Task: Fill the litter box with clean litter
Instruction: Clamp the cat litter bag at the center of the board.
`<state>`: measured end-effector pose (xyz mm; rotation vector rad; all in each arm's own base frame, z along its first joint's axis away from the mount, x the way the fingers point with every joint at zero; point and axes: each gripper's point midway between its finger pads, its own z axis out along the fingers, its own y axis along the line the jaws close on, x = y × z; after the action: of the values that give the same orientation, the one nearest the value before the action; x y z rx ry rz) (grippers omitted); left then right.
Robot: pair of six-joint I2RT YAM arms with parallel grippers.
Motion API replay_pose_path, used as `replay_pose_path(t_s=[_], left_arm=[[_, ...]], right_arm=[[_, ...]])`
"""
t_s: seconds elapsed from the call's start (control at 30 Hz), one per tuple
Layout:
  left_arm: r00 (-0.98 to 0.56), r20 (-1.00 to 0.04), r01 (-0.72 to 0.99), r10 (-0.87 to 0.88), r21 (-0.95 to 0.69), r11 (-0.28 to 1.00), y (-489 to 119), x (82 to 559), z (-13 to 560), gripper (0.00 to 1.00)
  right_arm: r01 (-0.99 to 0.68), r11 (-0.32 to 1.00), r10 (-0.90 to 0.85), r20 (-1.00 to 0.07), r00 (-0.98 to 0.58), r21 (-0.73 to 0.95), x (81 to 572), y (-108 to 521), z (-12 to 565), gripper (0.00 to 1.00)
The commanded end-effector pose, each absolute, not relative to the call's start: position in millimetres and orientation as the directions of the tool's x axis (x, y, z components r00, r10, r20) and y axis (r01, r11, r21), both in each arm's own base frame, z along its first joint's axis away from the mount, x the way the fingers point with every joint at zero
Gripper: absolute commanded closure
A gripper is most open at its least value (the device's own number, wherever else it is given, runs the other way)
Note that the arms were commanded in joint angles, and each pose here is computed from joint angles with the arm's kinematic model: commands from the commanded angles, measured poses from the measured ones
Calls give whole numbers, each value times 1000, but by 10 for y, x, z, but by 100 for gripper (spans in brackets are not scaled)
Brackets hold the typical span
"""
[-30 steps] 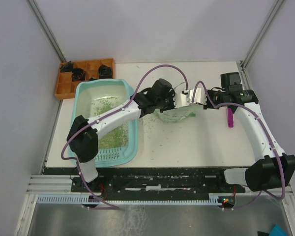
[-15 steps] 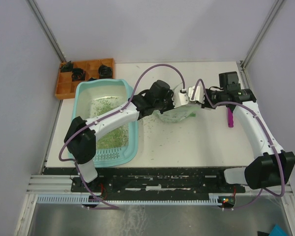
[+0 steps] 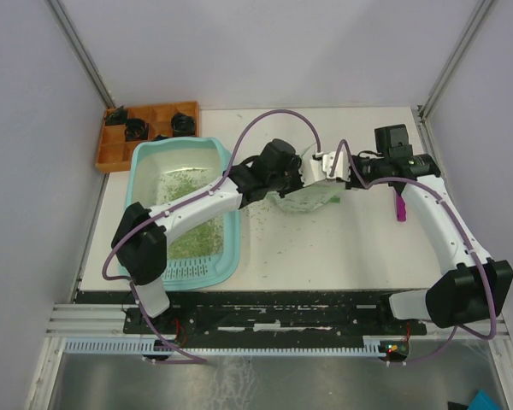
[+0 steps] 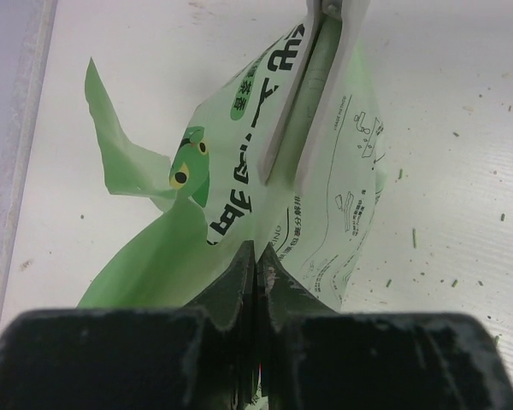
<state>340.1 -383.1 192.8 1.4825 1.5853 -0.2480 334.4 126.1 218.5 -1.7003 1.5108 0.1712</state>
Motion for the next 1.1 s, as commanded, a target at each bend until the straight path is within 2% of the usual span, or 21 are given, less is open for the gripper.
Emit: replay_pose_path(t_s=[0.0,0.23,0.97,1.0,1.07], left_arm=[[235,-808,859,540,433,274,-4074,3297,2492,97],[236,-807,858,542,434,273,-4084,3306,2489,97],[228,-808,862,544,427,273,-4051,3274,2512,97],[227,-808,862,544,427,274,-4051,3279,2509,97],[225,-808,860,544,427,278,-4052,3284,2508,91]], right_arm=[[-862,-10,-722,-593,357,-507,3304,1449,2183,98],[-851,-84,-725,-553,410,-519,3266,1549,2145,98],[-848,-141,-778,-473,414,-512,3392,1648,1831,98],[-847,-141,-781,-468,413,-513,3396,1637,1830,97],[-847,-135,-786,-464,408,-514,3401,1627,1830,88]])
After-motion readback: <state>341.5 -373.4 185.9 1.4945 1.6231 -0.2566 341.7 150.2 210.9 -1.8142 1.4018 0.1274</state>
